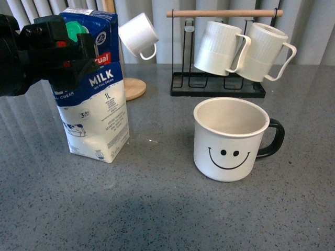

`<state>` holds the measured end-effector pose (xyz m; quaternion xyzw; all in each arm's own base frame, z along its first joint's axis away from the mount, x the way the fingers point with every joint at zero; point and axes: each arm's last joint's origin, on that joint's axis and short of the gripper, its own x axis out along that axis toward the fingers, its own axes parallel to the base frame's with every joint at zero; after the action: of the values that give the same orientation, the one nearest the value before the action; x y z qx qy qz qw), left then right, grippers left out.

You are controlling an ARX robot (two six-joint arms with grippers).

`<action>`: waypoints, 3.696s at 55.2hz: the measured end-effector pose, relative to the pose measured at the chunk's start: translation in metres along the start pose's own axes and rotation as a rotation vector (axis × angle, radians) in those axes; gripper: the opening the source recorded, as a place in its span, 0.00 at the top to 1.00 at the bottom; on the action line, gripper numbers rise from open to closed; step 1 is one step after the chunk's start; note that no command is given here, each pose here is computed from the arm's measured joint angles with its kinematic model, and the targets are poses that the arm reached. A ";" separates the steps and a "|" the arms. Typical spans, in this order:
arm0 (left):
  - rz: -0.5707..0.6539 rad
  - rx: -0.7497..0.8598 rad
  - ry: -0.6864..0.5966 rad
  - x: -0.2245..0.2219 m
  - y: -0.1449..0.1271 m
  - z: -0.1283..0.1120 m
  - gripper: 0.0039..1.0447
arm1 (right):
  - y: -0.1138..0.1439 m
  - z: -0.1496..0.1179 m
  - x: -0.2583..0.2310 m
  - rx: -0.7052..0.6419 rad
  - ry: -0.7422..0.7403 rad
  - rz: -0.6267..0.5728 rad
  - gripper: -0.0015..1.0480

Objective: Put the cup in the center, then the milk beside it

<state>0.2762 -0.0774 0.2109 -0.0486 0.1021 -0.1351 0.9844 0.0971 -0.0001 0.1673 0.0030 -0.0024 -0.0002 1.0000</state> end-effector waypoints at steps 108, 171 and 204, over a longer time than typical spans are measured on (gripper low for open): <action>0.111 -0.086 -0.061 0.005 -0.094 -0.023 0.98 | 0.000 0.000 0.000 0.000 0.000 0.000 0.06; 0.076 -0.188 -0.218 -0.037 -0.050 0.043 0.06 | 0.000 0.000 0.000 0.000 0.000 0.000 0.06; 0.274 0.080 -0.212 -0.123 0.029 -0.010 0.91 | 0.000 0.000 0.000 0.000 0.000 0.000 0.06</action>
<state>0.1651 -0.0165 0.2207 -0.0091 -0.0020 0.0021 1.0000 0.0972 -0.0001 0.1672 0.0030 -0.0022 -0.0002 1.0000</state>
